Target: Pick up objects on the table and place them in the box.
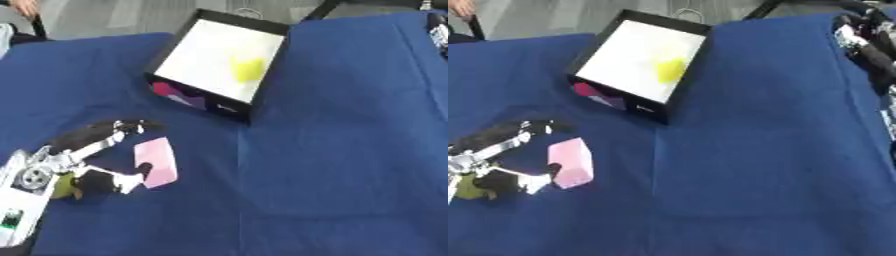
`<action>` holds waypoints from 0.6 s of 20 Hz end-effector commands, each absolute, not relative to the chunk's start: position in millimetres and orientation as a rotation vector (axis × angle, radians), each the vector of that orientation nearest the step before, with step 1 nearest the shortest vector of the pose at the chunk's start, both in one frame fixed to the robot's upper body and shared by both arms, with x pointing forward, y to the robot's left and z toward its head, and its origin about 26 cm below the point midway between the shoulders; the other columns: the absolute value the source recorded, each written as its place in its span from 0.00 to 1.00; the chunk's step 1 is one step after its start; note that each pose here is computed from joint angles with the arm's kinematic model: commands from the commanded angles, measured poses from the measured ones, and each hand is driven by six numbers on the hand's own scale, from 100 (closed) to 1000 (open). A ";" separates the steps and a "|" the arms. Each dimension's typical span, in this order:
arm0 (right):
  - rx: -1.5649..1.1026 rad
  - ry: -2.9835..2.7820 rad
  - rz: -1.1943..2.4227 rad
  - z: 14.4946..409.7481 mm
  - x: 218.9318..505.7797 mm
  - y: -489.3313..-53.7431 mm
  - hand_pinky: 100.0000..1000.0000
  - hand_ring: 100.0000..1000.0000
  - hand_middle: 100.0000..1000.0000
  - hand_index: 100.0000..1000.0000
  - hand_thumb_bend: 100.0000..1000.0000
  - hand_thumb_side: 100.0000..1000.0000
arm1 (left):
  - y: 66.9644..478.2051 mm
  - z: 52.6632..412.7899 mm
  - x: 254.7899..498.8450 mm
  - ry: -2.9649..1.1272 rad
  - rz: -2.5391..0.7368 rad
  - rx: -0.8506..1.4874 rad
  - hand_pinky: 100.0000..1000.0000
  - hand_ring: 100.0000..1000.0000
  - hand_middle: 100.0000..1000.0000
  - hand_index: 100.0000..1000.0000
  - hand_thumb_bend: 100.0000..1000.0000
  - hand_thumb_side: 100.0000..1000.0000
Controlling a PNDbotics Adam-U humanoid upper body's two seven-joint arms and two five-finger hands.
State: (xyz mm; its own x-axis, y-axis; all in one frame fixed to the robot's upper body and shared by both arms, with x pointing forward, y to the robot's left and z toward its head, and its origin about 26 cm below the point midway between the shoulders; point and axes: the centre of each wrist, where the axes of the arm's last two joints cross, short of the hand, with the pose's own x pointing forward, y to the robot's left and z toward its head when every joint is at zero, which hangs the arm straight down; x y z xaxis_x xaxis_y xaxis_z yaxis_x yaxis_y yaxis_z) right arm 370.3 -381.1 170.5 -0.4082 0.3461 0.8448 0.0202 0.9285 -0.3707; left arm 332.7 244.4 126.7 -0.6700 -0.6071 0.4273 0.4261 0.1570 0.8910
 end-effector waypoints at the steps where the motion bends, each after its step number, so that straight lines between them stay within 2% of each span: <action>1: -0.305 -1.999 0.386 187.4 370.1 -388.3 1.00 1.00 1.00 0.88 0.00 0.41 | 249.1 130.6 333.4 -1.632 -1.632 0.198 1.00 0.92 0.86 0.98 0.00 0.27; 5: -0.307 -2.001 0.386 187.9 370.2 -388.4 1.00 1.00 1.00 0.88 0.00 0.41 | 249.6 127.9 334.3 -1.618 -1.630 0.199 1.00 0.92 0.87 0.98 0.00 0.32; 8: -0.310 -2.002 0.388 188.1 370.3 -388.7 1.00 1.00 1.00 0.88 0.00 0.41 | 250.2 124.8 335.1 -1.607 -1.622 0.203 1.00 0.92 0.86 0.98 0.00 0.41; 12: -0.312 -2.006 0.392 189.0 370.4 -388.8 1.00 1.00 1.00 0.88 0.00 0.41 | 252.3 120.2 336.0 -1.589 -1.607 0.213 1.00 0.92 0.86 0.98 0.00 0.47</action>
State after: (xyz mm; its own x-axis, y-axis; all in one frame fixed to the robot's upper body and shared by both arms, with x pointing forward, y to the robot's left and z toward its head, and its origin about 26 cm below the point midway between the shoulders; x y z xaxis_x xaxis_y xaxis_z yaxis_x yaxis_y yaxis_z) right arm 371.4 -381.4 172.9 -0.4170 0.3498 0.8389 0.0256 0.9271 -0.3739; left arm 335.2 247.4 115.2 -0.6331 -0.6342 0.4437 0.4524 0.1620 0.8770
